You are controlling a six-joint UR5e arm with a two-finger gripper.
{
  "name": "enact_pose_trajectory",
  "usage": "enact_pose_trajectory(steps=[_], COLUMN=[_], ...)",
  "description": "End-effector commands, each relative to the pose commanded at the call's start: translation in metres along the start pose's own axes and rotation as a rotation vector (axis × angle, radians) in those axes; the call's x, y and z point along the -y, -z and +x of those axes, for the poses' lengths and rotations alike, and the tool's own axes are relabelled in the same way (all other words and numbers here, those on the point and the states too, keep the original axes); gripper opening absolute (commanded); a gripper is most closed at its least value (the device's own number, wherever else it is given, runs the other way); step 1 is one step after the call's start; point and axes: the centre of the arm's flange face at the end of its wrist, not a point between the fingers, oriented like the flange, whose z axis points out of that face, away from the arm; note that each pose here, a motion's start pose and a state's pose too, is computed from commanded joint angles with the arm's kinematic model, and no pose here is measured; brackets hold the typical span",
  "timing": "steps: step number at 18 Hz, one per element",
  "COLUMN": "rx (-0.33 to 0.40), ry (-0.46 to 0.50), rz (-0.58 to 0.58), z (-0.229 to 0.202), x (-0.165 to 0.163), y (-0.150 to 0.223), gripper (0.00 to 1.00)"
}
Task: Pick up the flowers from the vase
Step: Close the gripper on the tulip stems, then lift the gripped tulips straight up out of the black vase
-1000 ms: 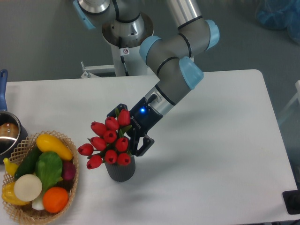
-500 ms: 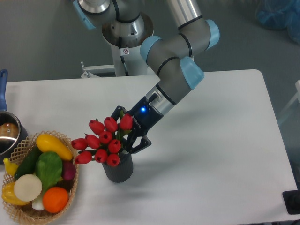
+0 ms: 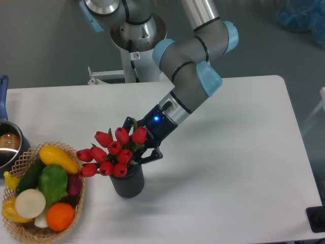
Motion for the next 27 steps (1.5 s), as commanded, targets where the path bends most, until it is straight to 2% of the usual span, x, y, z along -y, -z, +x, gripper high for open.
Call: enact_pose_trajectory(steps=[1, 4, 9, 12, 18, 27], rx=[0.001, 0.008, 0.013, 0.02, 0.034, 0.069], ry=[0.001, 0.005, 0.017, 0.015, 0.008, 0.022], rz=[0.0, 0.013, 0.117, 0.124, 0.152, 0.204], z=[0.0, -0.003, -0.006, -0.005, 0.003, 0.012], x=[0.0, 0.0, 0.006, 0.01, 0.032, 0.064], y=[0.001, 0.006, 0.018, 0.024, 0.037, 0.069], gripper=[0.25, 0.25, 0.26, 0.26, 0.3, 0.3])
